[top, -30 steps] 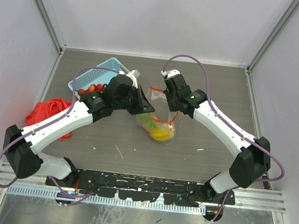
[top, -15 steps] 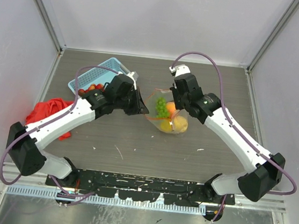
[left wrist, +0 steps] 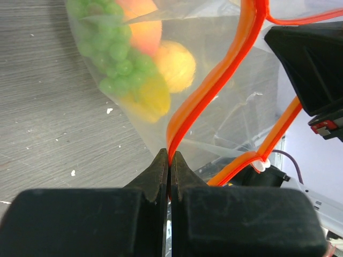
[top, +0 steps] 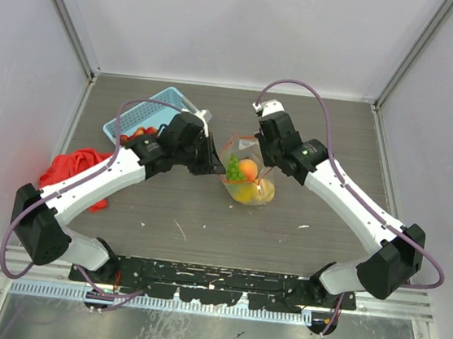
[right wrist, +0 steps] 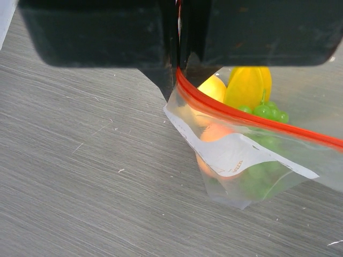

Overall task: Place the food in the zip-top bag and seal the zipper
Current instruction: Pick up the fake fruit from the bin.

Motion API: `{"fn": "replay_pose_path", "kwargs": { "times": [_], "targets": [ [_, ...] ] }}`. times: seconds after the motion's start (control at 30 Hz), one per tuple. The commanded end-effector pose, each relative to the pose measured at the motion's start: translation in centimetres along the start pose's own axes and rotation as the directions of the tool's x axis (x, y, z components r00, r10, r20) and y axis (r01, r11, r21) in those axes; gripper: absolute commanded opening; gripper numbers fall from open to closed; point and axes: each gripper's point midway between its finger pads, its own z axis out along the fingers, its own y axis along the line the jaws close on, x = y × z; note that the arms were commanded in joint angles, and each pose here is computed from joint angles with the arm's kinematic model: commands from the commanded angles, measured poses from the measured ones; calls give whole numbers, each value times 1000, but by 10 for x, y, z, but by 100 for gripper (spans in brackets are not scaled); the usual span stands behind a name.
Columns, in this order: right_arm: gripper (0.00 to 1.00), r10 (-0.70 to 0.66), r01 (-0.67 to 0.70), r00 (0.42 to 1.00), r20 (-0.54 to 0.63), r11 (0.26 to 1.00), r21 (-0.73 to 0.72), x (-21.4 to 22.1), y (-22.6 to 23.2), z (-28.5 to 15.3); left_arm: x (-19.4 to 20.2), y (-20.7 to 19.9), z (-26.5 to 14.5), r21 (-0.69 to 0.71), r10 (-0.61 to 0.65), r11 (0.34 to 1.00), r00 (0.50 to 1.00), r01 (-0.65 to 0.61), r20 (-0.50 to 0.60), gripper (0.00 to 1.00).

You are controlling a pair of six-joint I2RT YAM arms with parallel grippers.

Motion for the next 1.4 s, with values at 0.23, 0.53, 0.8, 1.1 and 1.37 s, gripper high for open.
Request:
{"fn": "replay_pose_path", "kwargs": {
  "times": [0.23,0.53,0.8,1.1,1.37],
  "targets": [
    [2,43,-48,994,99,997,54,-25,-16,-14,-19,-9,-12,14,45,999,996,-47,81,0],
    [1,53,-60,993,103,996,68,-25,-19,-15,-17,-12,-11,38,38,998,997,-41,74,10],
    [1,68,-72,990,121,997,25,-30,-13,-18,-27,-19,-25,52,56,997,991,-63,125,25],
    [1,64,-69,991,118,997,36,-28,-15,-17,-49,-14,-39,46,121,990,974,-132,194,49],
    [1,46,-51,993,108,998,48,-27,-16,-15,-104,36,-52,-115,163,985,929,-132,334,65]
  ]
}}
